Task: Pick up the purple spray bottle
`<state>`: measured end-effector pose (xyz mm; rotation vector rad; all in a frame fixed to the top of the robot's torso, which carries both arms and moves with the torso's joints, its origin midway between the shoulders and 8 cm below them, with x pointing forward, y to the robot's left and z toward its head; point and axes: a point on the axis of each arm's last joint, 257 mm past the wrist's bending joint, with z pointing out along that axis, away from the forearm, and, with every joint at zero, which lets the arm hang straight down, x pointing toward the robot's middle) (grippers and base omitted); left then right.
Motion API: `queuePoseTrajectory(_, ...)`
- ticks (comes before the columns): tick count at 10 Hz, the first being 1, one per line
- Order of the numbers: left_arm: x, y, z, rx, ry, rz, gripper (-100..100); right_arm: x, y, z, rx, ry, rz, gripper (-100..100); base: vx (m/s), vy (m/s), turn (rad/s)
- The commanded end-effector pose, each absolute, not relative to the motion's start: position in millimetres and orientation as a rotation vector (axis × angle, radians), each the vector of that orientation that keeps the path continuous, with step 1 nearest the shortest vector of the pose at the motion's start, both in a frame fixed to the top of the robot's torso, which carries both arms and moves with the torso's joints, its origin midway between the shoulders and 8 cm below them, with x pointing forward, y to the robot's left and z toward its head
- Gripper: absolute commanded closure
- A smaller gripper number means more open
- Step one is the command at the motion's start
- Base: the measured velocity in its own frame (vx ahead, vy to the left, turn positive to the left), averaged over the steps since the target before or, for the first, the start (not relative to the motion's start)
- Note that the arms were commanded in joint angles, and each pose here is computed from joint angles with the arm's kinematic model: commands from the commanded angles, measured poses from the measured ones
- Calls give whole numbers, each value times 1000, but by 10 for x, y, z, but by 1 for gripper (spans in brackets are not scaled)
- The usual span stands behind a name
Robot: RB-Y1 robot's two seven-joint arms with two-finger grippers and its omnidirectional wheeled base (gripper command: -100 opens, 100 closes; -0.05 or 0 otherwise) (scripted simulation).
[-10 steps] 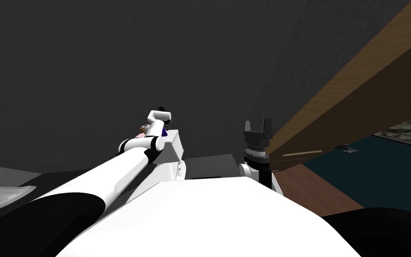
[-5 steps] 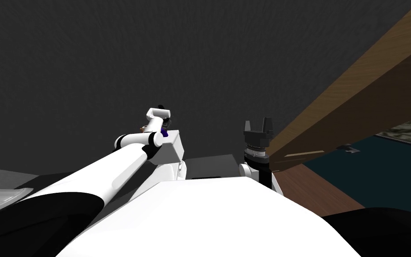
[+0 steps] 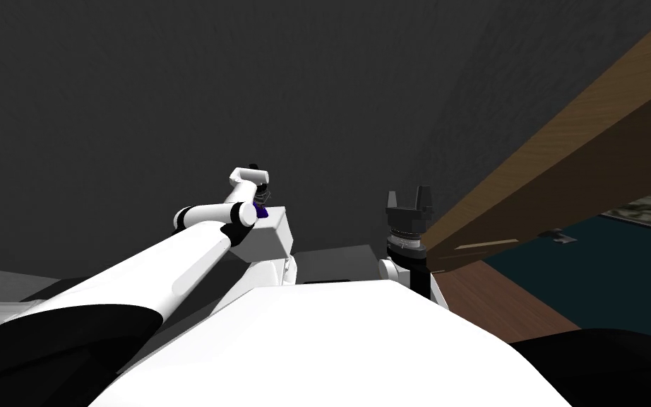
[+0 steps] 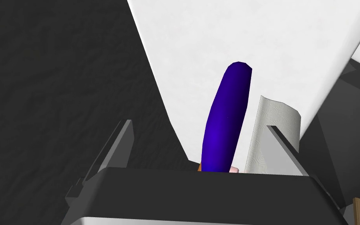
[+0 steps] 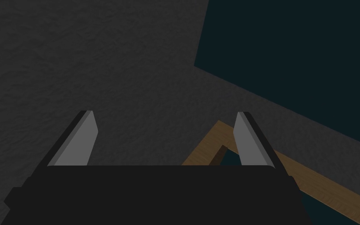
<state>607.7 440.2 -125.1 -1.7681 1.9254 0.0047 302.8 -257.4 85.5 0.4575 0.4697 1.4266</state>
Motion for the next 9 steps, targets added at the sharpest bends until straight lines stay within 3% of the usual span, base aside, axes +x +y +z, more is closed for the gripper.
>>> queuePoseTrajectory(1, 6021, 4407, -1250, -1791, 1940, 21, -100, 3028, -2574, 855, 458, 470, 1427, 0, 8, 34, 4)
queuePoseTrajectory(5, 5942, 4430, -1243, -1819, 1953, 42, -100, 3028, -2574, 855, 458, 470, 1427, 0, 0, 46, 13)
queuePoseTrajectory(6, 5939, 4432, -1245, -1821, 1953, 43, 0, 3028, -2574, 855, 458, 470, 1427, 0, 0, 0, 0)
queuePoseTrajectory(7, 5908, 4501, -1351, -1848, 1927, 53, -100, 3028, -2574, 855, 458, 470, 1427, 0, -19, 51, -187)
queuePoseTrajectory(9, 5908, 4501, -1351, -1848, 1927, 53, -100, 3028, -2574, 855, 457, 470, 1427, 0, -14, 54, -65)
